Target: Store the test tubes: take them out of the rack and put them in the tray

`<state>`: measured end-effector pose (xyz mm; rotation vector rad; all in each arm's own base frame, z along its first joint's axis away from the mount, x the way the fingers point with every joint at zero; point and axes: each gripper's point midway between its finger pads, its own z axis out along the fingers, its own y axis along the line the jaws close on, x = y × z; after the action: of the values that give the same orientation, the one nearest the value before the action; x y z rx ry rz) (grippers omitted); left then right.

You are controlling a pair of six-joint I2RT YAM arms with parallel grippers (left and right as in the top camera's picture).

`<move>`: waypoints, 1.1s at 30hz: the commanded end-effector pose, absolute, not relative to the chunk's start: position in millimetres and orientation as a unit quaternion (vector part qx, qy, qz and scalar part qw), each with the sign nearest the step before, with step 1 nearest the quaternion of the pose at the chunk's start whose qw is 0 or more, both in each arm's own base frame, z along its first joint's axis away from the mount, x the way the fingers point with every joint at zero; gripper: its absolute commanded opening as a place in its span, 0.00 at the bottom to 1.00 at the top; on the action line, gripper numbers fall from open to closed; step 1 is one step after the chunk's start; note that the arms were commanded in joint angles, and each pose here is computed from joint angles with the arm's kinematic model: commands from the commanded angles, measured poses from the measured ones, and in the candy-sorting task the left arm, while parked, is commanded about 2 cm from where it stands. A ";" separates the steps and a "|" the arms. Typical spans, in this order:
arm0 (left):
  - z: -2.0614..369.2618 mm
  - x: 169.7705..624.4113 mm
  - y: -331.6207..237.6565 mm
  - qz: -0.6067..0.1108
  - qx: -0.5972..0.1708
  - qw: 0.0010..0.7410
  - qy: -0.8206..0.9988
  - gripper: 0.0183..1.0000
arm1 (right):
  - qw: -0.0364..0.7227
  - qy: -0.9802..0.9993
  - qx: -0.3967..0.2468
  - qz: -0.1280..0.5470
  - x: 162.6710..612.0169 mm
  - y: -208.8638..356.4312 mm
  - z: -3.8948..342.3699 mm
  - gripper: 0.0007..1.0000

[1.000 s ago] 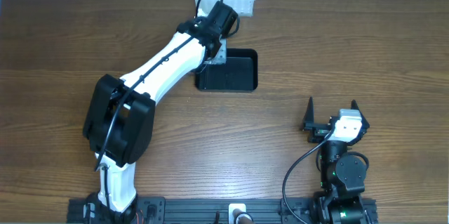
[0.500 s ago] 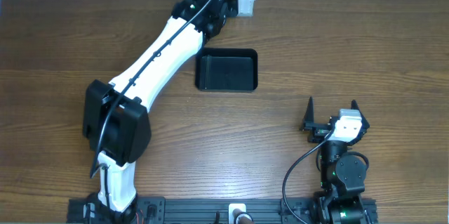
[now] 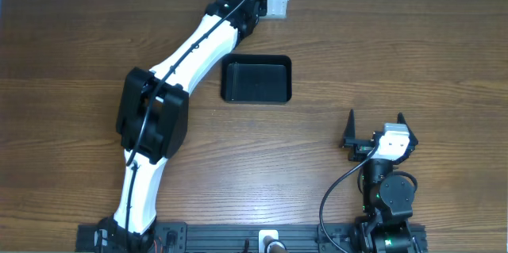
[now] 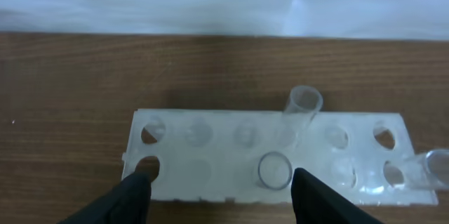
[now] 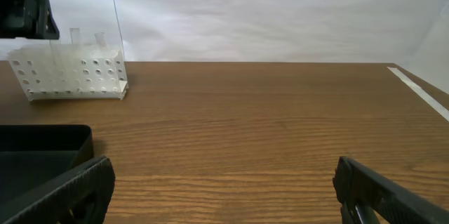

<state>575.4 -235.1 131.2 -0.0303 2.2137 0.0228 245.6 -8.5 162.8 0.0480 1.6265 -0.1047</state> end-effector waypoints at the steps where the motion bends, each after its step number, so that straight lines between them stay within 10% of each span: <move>1: 126.7 585.7 -237.9 0.010 0.001 0.458 0.889 0.63 | 0.686 0.725 0.023 -0.048 245.4 -9.8 161.5 0.99; 33: 117.0 592.4 -246.7 -0.007 0.006 0.464 0.886 0.14 | 0.686 0.725 0.023 -0.048 245.4 -9.8 161.5 0.99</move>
<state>587.5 -246.6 114.2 0.0175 2.1871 -0.0062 245.6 -8.5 162.8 0.0477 1.6266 -0.1050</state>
